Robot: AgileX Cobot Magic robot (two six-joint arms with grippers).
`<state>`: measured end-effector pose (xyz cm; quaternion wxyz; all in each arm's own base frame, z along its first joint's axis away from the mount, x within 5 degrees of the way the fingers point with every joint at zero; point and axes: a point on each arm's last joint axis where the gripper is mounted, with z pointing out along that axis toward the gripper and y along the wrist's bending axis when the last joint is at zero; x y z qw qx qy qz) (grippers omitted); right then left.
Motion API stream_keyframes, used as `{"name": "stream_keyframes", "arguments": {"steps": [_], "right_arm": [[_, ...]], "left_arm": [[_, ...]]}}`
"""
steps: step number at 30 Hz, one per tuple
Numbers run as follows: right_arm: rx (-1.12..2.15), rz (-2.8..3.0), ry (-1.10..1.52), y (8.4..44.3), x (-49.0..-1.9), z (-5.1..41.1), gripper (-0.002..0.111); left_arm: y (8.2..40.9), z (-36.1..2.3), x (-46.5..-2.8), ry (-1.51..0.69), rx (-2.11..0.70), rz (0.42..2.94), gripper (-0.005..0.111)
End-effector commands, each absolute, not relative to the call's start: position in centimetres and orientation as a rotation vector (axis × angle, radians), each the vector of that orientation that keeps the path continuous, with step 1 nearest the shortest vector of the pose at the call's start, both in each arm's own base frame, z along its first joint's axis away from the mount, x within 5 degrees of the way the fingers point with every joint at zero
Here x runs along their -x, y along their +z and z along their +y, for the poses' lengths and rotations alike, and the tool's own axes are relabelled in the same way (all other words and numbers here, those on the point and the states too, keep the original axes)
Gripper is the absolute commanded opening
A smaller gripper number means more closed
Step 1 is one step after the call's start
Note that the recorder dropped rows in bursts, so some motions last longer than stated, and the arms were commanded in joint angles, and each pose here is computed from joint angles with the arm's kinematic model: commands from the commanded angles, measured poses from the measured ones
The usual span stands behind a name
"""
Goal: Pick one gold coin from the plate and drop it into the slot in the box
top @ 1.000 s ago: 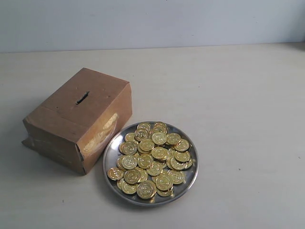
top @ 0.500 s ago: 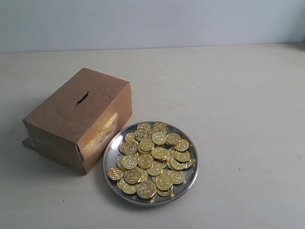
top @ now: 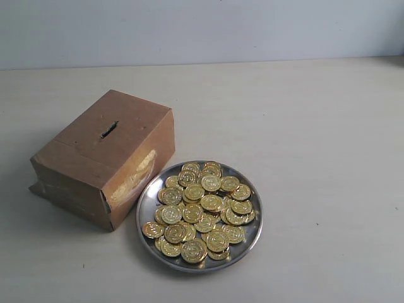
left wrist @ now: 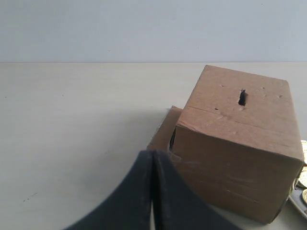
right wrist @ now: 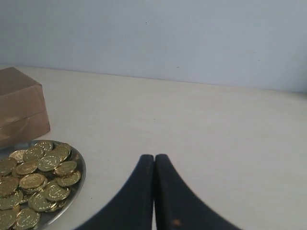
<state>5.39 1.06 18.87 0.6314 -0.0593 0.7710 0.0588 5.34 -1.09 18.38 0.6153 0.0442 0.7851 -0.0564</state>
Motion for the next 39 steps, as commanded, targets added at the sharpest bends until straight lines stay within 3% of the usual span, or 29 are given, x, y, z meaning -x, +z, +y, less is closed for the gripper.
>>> {"name": "stream_keyframes", "arguments": {"steps": [1,39], "right_arm": [[0.186,1.806,0.081,18.33,-5.29,0.97,0.0],[0.138,1.825,-0.034,18.2,-5.33,0.34,0.0]], "left_arm": [[18.44,-1.1,-5.31,-0.142,-0.088,1.802,0.0],[18.4,-0.63,-5.38,-0.073,-0.014,1.807,0.0]]}}
